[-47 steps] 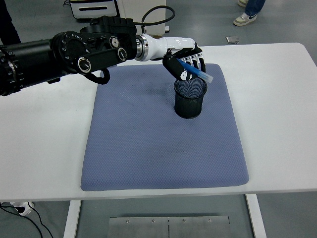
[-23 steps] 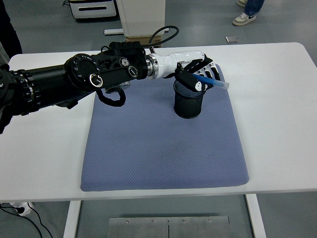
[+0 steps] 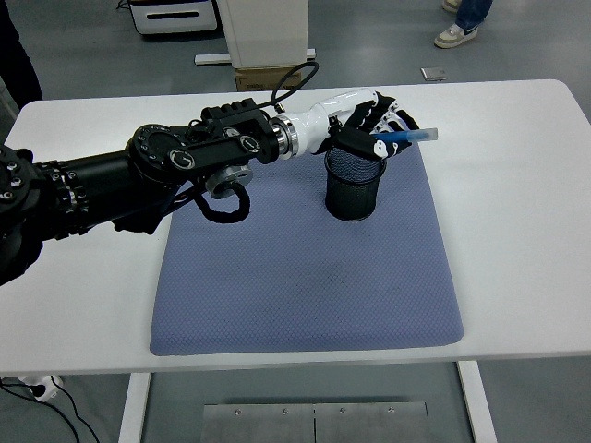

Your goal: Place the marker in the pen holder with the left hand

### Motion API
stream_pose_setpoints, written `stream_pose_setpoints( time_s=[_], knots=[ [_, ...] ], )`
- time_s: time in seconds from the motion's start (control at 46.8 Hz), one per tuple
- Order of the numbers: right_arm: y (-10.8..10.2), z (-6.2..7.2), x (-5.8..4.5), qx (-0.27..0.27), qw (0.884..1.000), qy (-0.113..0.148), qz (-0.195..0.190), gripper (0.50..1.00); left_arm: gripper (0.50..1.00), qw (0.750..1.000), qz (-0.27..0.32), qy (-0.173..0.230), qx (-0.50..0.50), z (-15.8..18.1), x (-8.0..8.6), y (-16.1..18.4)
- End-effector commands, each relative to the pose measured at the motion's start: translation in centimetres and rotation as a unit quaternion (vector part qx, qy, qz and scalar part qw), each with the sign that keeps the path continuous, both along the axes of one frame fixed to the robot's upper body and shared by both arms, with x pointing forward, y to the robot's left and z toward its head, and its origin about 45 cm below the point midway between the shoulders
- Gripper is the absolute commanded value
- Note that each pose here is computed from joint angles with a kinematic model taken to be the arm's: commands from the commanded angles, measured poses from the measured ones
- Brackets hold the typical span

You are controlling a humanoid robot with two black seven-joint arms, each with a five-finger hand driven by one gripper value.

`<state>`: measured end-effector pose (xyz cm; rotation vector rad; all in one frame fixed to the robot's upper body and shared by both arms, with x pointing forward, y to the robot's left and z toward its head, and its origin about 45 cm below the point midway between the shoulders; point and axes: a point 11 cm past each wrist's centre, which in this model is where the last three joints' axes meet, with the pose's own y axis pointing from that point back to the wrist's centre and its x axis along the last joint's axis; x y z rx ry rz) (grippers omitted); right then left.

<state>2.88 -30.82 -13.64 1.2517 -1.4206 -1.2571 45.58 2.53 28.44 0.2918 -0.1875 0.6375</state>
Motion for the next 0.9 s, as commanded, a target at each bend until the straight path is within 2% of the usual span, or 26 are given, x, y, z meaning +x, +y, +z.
stream_pose_setpoints(
  time_s=[0.0, 0.235, 0.363, 0.406, 0.726, 0.876],
  knots=[
    [0.0, 0.0, 0.0, 0.0, 1.0, 0.0, 0.0, 1.0, 0.5, 1.0, 0.016, 0.014, -0.015, -0.49, 0.04, 0.28],
    [0.0, 0.0, 0.0, 0.0, 1.0, 0.0, 0.0, 1.0, 0.5, 0.998, 0.035, 0.034, -0.051, -0.54, 0.15, 0.42],
    [0.0, 0.0, 0.0, 0.0, 1.0, 0.0, 0.0, 1.0, 0.552, 0.997, 0.041, 0.035, -0.052, -0.77, 0.18, 0.57],
    [0.0, 0.0, 0.0, 0.0, 1.0, 0.0, 0.0, 1.0, 0.584, 0.997, 0.042, 0.036, -0.054, -0.74, 0.18, 0.55],
    [0.0, 0.0, 0.0, 0.0, 1.0, 0.0, 0.0, 1.0, 0.601, 0.995, 0.048, 0.044, -0.072, -1.18, 0.02, 0.66],
    [0.0, 0.0, 0.0, 0.0, 1.0, 0.0, 0.0, 1.0, 0.689, 0.995, 0.05, 0.046, -0.074, -1.2, 0.06, 0.71]
  ],
)
